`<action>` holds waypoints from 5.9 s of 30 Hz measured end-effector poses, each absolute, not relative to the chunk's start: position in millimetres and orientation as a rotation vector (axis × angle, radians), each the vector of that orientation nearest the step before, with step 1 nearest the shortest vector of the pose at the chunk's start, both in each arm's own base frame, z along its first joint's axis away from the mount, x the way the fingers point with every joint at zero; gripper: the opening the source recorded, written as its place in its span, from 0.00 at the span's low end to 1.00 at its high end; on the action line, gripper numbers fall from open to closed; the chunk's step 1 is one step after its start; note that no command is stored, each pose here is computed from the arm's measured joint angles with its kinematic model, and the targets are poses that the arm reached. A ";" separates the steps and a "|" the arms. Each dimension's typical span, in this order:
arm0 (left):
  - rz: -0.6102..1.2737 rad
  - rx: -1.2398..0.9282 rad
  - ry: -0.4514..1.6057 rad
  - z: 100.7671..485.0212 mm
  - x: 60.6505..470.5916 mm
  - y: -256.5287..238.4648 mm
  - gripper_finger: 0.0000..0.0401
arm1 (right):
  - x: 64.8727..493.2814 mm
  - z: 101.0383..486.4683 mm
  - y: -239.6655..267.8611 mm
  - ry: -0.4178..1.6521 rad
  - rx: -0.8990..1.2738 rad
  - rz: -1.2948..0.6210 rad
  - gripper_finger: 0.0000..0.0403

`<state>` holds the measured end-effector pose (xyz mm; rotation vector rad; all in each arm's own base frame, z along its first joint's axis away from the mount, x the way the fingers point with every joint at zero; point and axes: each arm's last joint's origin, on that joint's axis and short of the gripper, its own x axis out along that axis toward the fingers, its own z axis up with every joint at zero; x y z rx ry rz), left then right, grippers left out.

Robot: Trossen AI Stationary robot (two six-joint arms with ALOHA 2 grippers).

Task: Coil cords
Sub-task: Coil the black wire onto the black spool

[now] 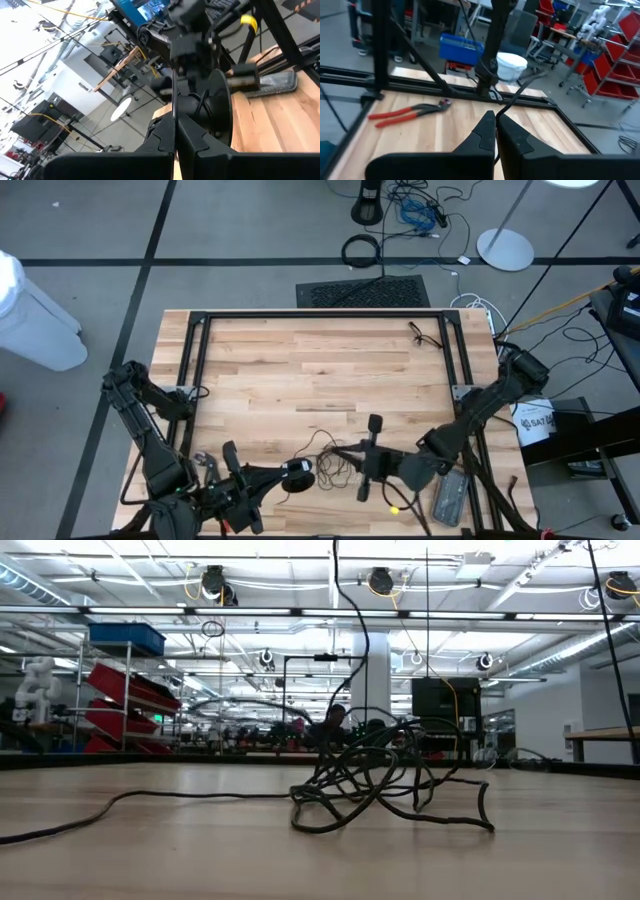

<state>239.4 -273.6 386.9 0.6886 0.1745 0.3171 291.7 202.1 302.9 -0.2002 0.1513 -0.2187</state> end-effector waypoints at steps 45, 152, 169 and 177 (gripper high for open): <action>0.516 0.725 0.414 350.2 283.1 -209.4 0.00 | 261.4 337.9 238.6 -0.113 -0.105 -0.044 0.00; 0.448 0.362 0.256 346.7 337.1 -201.1 0.00 | 315.6 273.9 230.3 0.030 -0.371 -0.222 0.00; 0.577 0.509 0.358 336.2 334.8 -188.8 0.00 | 310.2 277.1 237.2 0.007 -0.396 -0.209 0.00; 0.601 0.622 0.394 334.8 330.7 -191.1 0.00 | 310.0 272.6 237.6 0.041 -0.416 -0.200 0.04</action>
